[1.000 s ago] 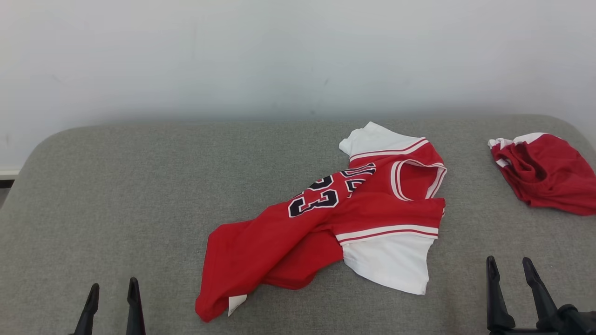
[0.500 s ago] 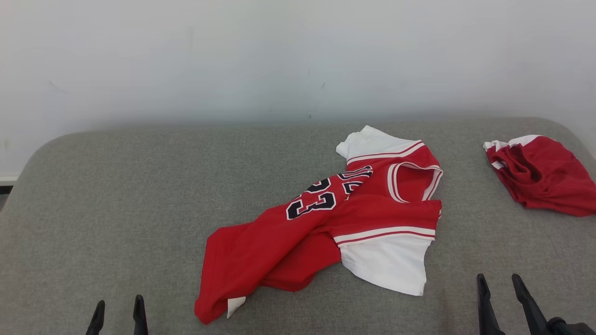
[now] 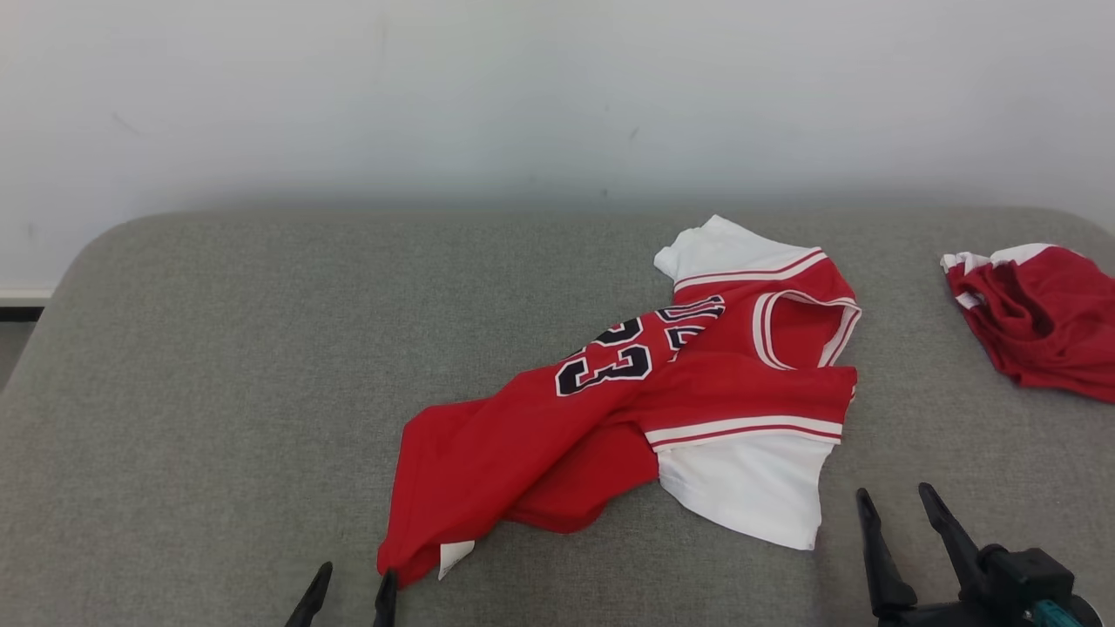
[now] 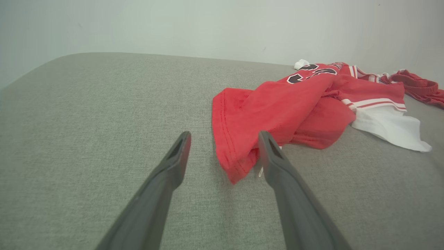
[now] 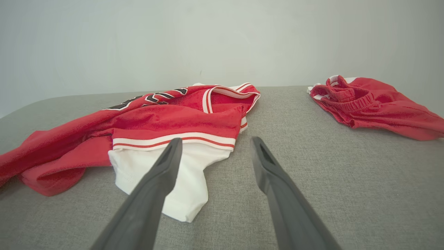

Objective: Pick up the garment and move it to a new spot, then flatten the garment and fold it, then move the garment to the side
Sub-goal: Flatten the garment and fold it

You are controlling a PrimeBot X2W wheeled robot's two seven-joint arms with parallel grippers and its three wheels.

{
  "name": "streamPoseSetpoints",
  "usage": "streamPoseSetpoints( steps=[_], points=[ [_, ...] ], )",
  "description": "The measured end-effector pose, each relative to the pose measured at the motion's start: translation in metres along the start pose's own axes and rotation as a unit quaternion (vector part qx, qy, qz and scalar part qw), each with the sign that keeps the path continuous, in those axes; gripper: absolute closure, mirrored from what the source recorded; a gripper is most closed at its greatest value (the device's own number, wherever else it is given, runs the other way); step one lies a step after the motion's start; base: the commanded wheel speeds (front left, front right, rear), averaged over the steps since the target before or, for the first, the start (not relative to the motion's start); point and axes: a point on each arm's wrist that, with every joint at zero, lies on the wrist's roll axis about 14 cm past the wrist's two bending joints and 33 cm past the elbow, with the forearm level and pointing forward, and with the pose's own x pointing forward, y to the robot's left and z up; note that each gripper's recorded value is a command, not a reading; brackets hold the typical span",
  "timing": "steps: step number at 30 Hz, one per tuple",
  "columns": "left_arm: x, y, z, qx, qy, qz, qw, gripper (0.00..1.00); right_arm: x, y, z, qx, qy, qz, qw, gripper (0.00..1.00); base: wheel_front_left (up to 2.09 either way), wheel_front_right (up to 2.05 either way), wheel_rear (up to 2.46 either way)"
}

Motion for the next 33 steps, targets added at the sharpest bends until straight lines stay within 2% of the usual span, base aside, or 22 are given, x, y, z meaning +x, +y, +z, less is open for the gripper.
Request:
streamPoseSetpoints(
  steps=[16, 21, 23, 24, 25, 29, 33],
  points=[
    [0.027, 0.001, -0.054, -0.012, 0.103, -0.028, 0.994, 0.00, 0.036, 0.018, -0.066, -0.004, 0.118, 0.032, 0.993, 0.00, 0.00, 0.00, 0.00],
    [0.037, 0.001, -0.051, -0.021, 0.100, -0.027, 0.994, 0.00, 0.042, 0.019, -0.076, -0.002, 0.137, 0.033, 0.990, 0.00, 0.00, 0.00, 0.00],
    [0.038, 0.001, -0.054, -0.023, 0.105, -0.026, 0.994, 0.78, 0.046, 0.020, -0.079, 0.001, 0.144, 0.031, 0.989, 0.00, 0.00, 0.00, 0.00],
    [0.040, 0.001, -0.054, -0.024, 0.107, -0.027, 0.994, 1.00, 0.048, 0.022, -0.081, 0.005, 0.148, 0.031, 0.988, 0.31, 0.00, 0.00, 0.00],
    [0.041, -0.001, -0.054, -0.024, 0.107, -0.030, 0.994, 1.00, 0.049, 0.024, -0.083, 0.012, 0.151, 0.030, 0.988, 1.00, 0.00, 0.00, 0.00],
    [0.044, -0.003, -0.055, -0.021, 0.110, -0.036, 0.993, 1.00, 0.058, 0.033, -0.080, 0.013, 0.150, 0.044, 0.988, 1.00, 0.00, 0.00, 0.00],
    [0.049, -0.004, -0.038, -0.020, 0.084, -0.041, 0.995, 1.00, 0.067, 0.038, -0.055, 0.020, 0.108, 0.054, 0.992, 1.00, 0.00, 0.00, 0.00]
  ],
)
